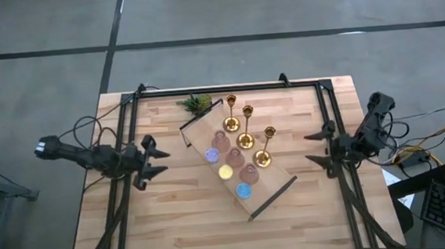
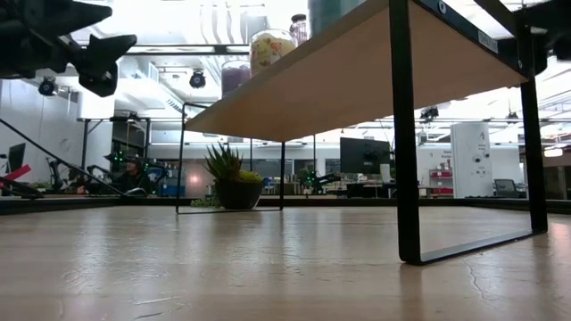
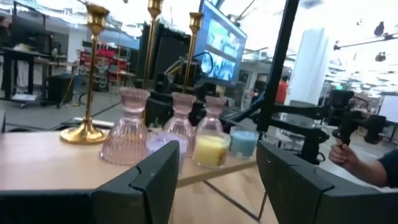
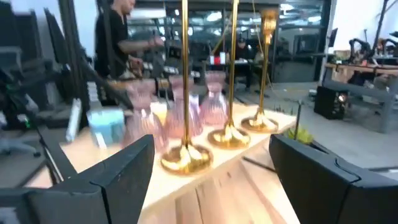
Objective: Pick & Place candle stick holders
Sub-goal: Return to Home Position
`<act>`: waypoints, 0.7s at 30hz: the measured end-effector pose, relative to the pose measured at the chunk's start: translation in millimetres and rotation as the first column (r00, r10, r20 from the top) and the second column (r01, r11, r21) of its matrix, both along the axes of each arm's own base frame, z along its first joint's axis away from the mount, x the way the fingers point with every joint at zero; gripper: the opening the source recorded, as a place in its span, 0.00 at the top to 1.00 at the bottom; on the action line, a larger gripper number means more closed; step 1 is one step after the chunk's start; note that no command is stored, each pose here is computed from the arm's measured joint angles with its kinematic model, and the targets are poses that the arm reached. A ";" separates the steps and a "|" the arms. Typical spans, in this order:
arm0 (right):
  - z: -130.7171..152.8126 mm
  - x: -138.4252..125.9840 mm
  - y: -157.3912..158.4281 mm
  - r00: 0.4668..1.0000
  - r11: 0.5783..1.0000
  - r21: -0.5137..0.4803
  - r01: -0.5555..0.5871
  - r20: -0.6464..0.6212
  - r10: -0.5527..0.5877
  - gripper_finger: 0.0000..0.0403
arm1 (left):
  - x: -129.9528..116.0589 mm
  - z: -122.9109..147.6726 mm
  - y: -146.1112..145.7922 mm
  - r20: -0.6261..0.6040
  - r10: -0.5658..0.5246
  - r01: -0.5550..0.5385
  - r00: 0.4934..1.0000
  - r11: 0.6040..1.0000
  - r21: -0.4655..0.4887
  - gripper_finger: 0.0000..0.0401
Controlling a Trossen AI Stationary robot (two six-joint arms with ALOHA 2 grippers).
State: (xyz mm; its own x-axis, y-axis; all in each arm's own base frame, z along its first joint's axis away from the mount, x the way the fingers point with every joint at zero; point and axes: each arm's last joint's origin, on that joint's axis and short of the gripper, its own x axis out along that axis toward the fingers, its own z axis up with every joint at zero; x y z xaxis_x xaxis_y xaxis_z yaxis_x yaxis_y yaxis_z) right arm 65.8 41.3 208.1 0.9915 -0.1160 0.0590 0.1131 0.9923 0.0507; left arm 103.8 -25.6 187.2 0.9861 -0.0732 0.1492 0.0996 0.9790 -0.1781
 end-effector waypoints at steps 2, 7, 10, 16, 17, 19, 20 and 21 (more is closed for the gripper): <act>-8.2 1.5 1.7 1.000 1.000 -0.015 -0.004 -0.011 0.003 0.22 | 0.2 -0.5 -0.1 -0.005 -0.001 0.001 1.000 1.000 -0.003 0.46; -16.3 2.9 5.3 0.997 0.996 -0.055 -0.074 -0.021 0.073 0.22 | 0.5 -0.7 -0.1 -0.007 0.000 0.000 1.000 1.000 -0.002 0.46; -16.0 3.1 5.3 0.997 0.995 -0.069 -0.078 -0.018 0.077 0.23 | 0.5 -0.7 -0.1 -0.007 0.000 0.000 1.000 1.000 -0.002 0.46; -14.9 3.3 6.5 0.993 0.992 -0.057 -0.115 -0.001 0.115 0.24 | 0.6 -0.8 -0.2 -0.008 0.000 0.000 1.000 1.000 -0.002 0.46; -17.6 3.7 7.1 0.993 0.991 -0.065 -0.117 -0.009 0.117 0.24 | 0.6 -0.8 -0.2 -0.008 0.000 0.000 1.000 1.000 -0.002 0.46; -24.1 4.8 8.4 0.993 0.989 -0.083 -0.119 -0.029 0.117 0.25 | 0.6 -0.8 -0.2 -0.008 0.000 0.000 1.000 1.000 -0.002 0.46; -26.8 5.2 8.8 0.993 0.989 -0.087 -0.119 -0.033 0.117 0.25 | 0.6 -0.9 -0.2 -0.009 0.000 0.000 1.000 1.000 -0.001 0.46; -29.3 5.6 9.3 0.993 0.989 -0.091 -0.119 -0.037 0.116 0.25 | 0.6 -0.9 -0.2 -0.009 0.000 0.000 1.000 1.000 -0.001 0.46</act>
State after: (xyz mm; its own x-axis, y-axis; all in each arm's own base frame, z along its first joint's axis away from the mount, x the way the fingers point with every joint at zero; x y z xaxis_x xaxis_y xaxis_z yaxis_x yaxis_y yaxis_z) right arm 71.4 50.5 178.8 0.9994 0.0063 0.0326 -0.0048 0.9990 -0.0443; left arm 104.4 -25.7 186.3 0.9874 -0.0728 0.1406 0.0978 0.9788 -0.1801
